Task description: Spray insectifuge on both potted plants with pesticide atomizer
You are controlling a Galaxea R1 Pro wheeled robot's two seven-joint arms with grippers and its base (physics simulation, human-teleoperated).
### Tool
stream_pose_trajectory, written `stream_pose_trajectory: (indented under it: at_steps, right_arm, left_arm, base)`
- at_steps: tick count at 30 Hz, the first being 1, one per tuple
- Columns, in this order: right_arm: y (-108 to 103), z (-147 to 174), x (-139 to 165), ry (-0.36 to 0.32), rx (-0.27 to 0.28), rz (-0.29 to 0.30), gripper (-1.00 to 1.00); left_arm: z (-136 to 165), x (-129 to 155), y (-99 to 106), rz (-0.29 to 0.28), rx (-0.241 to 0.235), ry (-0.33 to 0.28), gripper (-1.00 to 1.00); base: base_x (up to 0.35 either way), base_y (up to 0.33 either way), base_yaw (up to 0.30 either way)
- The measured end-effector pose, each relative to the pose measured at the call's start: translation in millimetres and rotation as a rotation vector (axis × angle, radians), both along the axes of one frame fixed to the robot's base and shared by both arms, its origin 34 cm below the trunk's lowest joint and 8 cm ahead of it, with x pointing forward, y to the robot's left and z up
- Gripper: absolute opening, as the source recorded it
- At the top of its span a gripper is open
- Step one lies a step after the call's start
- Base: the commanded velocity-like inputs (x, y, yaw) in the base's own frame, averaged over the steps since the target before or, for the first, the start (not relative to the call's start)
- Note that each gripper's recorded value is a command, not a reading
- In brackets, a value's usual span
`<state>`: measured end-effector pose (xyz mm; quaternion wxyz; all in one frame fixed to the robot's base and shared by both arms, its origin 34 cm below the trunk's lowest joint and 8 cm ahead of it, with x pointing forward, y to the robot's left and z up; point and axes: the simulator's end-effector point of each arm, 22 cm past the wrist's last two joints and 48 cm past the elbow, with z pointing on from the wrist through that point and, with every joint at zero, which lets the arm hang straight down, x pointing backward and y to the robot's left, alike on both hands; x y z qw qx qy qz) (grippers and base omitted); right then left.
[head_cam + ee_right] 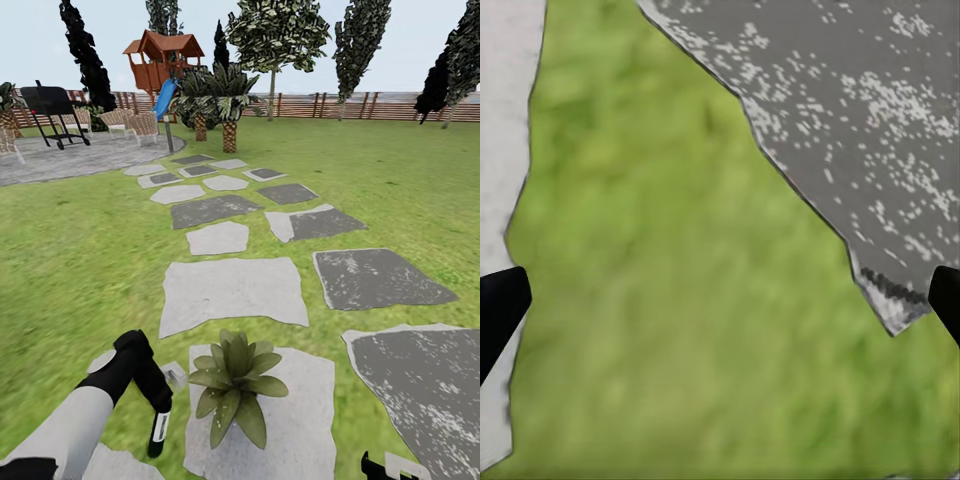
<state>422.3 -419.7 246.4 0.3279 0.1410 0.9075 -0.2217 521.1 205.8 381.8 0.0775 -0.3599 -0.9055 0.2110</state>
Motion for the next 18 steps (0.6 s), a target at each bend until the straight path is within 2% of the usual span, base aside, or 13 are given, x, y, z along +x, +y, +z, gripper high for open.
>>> stream_pose_trajectory:
  at_steps: [3, 7, 11, 12, 15, 18]
  right_arm:
    - [-0.4, 0.1, 0.1, 0.0, -0.001, 0.001, 1.0]
    - [-0.6, 0.3, 0.3, 0.0, -0.001, 0.001, 1.0]
    - [-0.8, 0.4, 0.5, -0.001, -0.002, 0.0, 1.0]
    - [-0.8, 0.4, 0.5, -0.001, -0.002, 0.0, 1.0]
    - [-0.1, 0.2, 0.5, -0.001, 0.0, 0.0, 1.0]
    - [0.1, 0.2, 0.5, -0.001, 0.0, 0.0, 1.0]
  left_arm:
    - [14.0, 22.1, -7.1, -0.004, -0.008, -0.048, -1.0]
    - [15.0, 25.8, 5.1, 0.003, 0.008, -0.056, -1.0]
    - [7.3, 17.6, 34.1, 0.02, 0.048, -0.044, -1.0]
    - [2.9, 10.9, 47.3, 0.027, 0.066, -0.031, -1.0]
    - [-10.3, -7.1, 59.1, 0.035, 0.086, -0.008, -1.0]
    - [-16.6, -8.3, 62.4, 0.037, 0.107, -0.022, -1.0]
  base:
    - [0.0, 0.0, 0.0]
    - [0.0, 0.0, 0.0]
    - [0.0, 0.0, 0.0]
    - [0.0, 0.0, 0.0]
    - [0.0, 0.0, 0.0]
    - [0.0, 0.0, -0.073]
